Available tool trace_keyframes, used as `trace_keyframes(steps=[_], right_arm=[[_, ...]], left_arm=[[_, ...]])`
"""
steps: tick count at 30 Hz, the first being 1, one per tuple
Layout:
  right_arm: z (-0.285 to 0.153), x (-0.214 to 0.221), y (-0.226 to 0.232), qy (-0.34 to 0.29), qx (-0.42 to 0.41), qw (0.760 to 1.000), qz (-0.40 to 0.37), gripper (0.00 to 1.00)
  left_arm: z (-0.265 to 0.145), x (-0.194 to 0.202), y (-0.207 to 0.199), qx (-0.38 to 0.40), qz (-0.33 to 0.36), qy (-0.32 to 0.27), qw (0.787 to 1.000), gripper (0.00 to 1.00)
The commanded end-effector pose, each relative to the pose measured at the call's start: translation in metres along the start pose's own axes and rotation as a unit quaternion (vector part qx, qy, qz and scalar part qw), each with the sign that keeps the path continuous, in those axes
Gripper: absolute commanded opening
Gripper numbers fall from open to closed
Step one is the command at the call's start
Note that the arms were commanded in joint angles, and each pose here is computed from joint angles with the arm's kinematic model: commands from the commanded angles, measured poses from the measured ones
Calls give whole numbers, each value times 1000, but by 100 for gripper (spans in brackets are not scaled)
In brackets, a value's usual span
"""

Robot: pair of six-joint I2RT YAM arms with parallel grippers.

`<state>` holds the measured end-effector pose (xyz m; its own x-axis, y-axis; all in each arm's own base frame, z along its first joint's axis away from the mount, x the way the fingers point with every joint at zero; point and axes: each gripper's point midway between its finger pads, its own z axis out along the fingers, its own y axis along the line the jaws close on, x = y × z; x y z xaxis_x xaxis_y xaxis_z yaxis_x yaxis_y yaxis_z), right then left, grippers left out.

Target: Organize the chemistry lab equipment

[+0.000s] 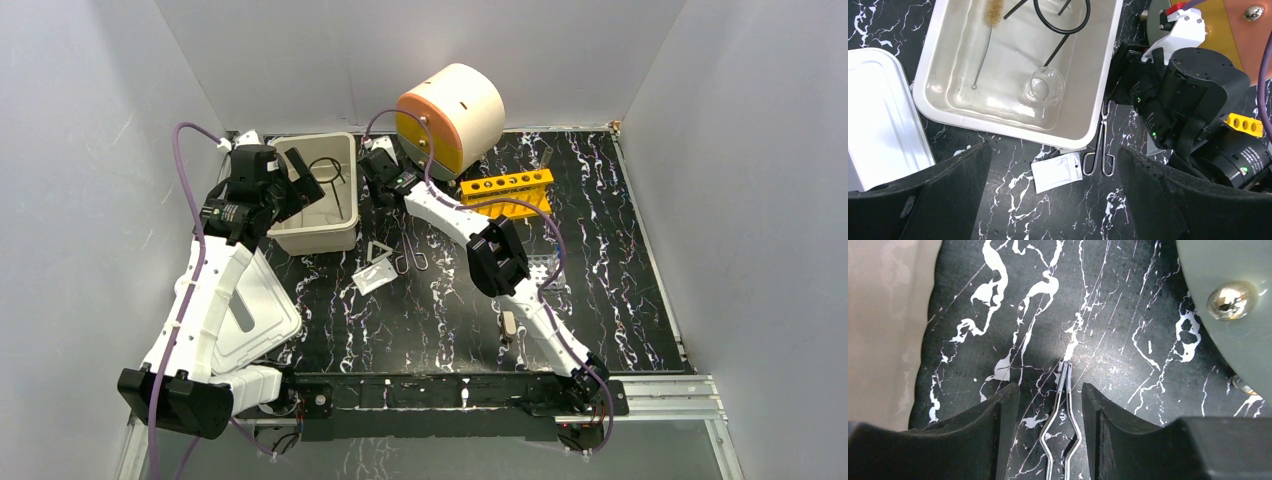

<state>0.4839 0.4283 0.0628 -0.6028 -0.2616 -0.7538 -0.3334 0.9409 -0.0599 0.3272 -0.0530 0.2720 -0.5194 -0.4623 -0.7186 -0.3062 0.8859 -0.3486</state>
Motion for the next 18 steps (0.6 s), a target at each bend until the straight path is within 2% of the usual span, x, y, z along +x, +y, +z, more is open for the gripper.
trace_keyframes(steps=[1, 4, 13, 18], right_arm=[[9, -10, -10, -20, 20, 1000, -5, 53], [16, -10, -7, -29, 16, 999, -17, 46], [32, -7, -14, -29, 6, 999, -16, 46], [32, -1, -5, -17, -20, 999, -19, 28]], left_arm=[[-7, -1, 1, -1, 6, 0, 1000, 96], [-8, 2, 4, -7, 9, 3, 1000, 95], [-8, 0, 3, -7, 10, 4, 1000, 95], [-5, 1, -1, 0, 10, 10, 1000, 95]])
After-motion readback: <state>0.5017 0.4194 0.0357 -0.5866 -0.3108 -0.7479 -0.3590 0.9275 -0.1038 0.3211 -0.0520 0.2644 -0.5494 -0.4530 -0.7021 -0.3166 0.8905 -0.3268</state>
